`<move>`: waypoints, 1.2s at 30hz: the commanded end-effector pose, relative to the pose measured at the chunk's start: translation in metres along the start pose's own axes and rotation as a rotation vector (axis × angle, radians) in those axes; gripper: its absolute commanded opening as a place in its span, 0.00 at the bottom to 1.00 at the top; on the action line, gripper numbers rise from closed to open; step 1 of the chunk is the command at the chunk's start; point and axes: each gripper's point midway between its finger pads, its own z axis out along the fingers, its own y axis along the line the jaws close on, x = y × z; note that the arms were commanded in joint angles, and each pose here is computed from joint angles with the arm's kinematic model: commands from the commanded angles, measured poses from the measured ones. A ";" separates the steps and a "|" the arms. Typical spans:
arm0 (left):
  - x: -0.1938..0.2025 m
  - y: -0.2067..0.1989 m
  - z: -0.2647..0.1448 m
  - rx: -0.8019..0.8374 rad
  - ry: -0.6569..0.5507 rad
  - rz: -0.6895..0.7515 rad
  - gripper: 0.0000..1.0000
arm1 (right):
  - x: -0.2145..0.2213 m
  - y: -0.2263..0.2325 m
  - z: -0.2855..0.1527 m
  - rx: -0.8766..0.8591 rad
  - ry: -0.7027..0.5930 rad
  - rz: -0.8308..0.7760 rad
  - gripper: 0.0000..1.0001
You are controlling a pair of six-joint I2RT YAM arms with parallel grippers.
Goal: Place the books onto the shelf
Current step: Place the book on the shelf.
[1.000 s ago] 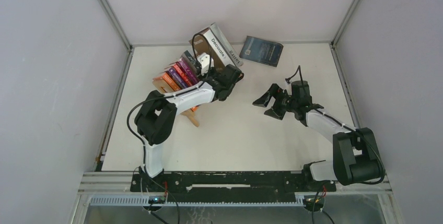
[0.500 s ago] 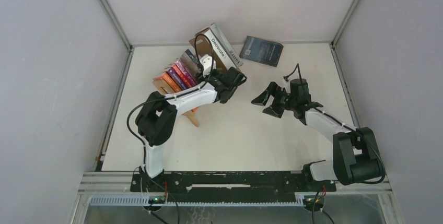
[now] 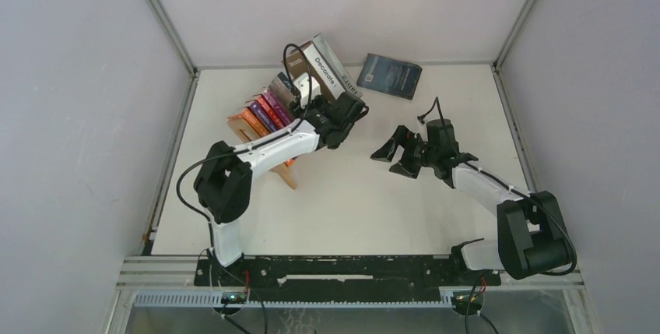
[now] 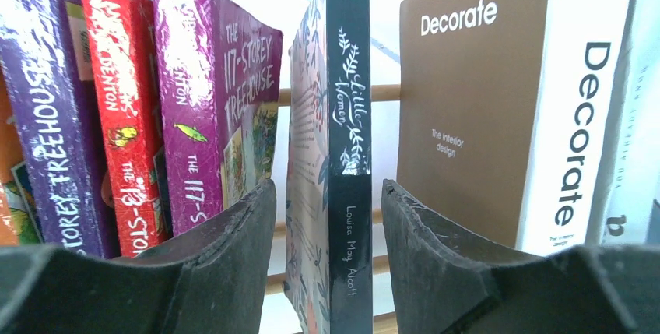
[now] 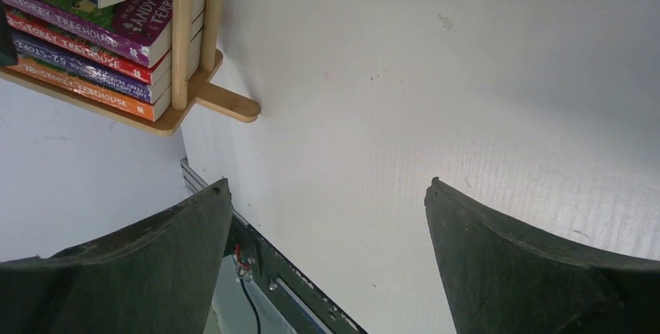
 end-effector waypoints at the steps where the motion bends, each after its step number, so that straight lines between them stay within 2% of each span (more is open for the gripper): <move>1: -0.055 -0.003 -0.007 -0.002 -0.048 -0.102 0.56 | -0.014 0.025 -0.006 -0.042 -0.056 -0.091 1.00; 11: -0.079 -0.003 -0.014 0.015 -0.050 -0.132 0.56 | -0.008 0.040 -0.001 -0.031 -0.001 -0.253 1.00; 19: -0.137 0.021 -0.036 0.070 -0.038 -0.215 0.59 | -0.033 0.099 -0.002 -0.035 -0.070 -0.528 1.00; 22: -0.155 0.037 -0.047 0.126 -0.003 -0.254 0.64 | -0.046 0.123 -0.002 -0.046 -0.122 -0.610 0.94; 26: -0.155 0.065 -0.059 0.192 0.049 -0.271 0.69 | -0.064 0.157 0.004 -0.061 -0.170 -0.734 0.86; 36: -0.125 0.142 -0.065 0.221 0.135 -0.347 0.71 | -0.076 0.221 0.072 -0.057 -0.158 -1.006 0.72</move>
